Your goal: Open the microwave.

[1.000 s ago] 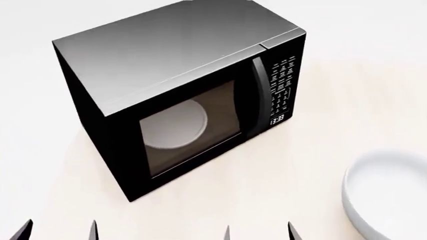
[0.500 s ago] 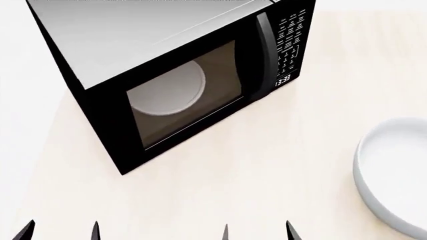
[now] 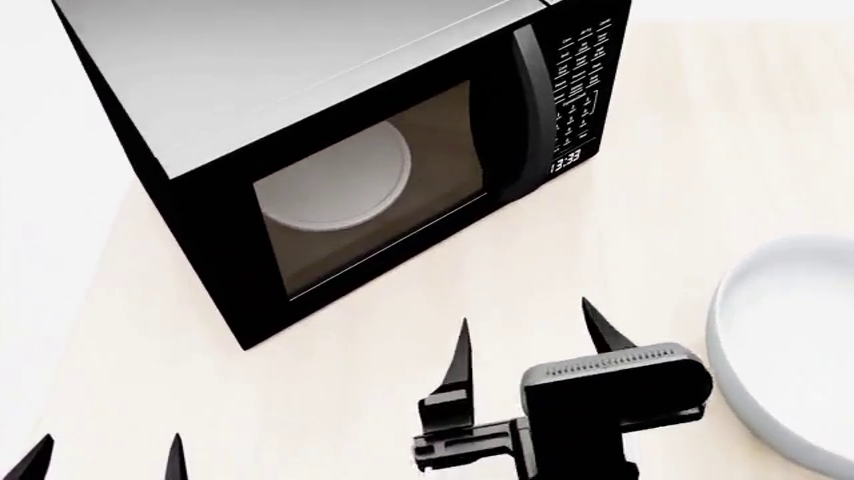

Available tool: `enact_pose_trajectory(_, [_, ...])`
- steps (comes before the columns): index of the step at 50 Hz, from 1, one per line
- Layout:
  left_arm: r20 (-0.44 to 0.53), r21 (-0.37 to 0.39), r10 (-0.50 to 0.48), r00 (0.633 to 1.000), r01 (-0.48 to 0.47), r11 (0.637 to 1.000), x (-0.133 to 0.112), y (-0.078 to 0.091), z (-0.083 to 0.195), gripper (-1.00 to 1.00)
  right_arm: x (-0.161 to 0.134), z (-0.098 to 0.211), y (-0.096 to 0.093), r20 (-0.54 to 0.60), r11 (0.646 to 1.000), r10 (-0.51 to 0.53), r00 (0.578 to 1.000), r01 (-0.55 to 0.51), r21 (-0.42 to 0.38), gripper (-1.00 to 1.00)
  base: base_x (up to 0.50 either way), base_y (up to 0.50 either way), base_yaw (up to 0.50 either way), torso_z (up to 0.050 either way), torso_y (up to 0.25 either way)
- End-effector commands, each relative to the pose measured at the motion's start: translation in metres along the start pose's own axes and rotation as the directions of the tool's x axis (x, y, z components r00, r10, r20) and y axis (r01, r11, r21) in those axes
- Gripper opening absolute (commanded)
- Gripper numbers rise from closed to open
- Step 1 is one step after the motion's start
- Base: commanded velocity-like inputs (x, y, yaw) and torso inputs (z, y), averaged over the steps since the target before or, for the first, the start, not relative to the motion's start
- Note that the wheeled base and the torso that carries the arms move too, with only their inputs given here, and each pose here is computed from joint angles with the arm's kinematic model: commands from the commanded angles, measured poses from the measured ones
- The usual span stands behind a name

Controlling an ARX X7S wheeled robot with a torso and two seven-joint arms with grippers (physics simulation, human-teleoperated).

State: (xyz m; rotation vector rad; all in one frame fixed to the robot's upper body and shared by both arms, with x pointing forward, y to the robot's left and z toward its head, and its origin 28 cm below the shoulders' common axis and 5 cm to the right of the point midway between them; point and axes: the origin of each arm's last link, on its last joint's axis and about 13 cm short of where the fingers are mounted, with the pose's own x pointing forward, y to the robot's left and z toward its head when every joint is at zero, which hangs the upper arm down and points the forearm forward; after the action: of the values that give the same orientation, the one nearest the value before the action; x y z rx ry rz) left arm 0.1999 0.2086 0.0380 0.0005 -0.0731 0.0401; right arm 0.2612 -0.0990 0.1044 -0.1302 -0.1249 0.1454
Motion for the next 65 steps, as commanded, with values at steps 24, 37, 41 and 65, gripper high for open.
enact_pose_trajectory(24, [0.0, -0.02, -0.002, 1.0, 0.002, 1.0, -0.003, 0.002, 0.006, 1.0, 0.074, 0.044, -0.039, -0.077, 0.997, 0.035, 0.996, -0.04, -0.072, 1.0, 0.0, 0.0, 0.0, 0.0, 0.0])
enact_pose_trajectory(37, [0.002, -0.019, 0.002, 1.0, -0.002, 1.0, -0.003, 0.002, 0.005, 1.0, 0.102, 0.056, -0.041, -0.092, 0.992, 0.028, 0.995, -0.039, -0.119, 1.0, 0.0, 0.0, 0.0, 0.0, 0.0])
enact_pose_trajectory(41, [0.004, -0.017, -0.005, 1.0, 0.005, 1.0, -0.004, 0.001, 0.006, 1.0, 0.109, 0.057, -0.042, -0.097, 0.991, 0.022, 0.995, -0.034, -0.128, 1.0, 0.0, 0.0, 0.0, 0.0, 0.0])
enact_pose_trajectory(65, [0.004, -0.016, -0.012, 1.0, 0.012, 1.0, -0.005, 0.0, 0.006, 1.0, 0.143, 0.051, -0.046, -0.142, 0.99, 0.001, 0.99, -0.021, -0.137, 1.0, 0.0, 0.0, 0.0, 0.0, 0.0])
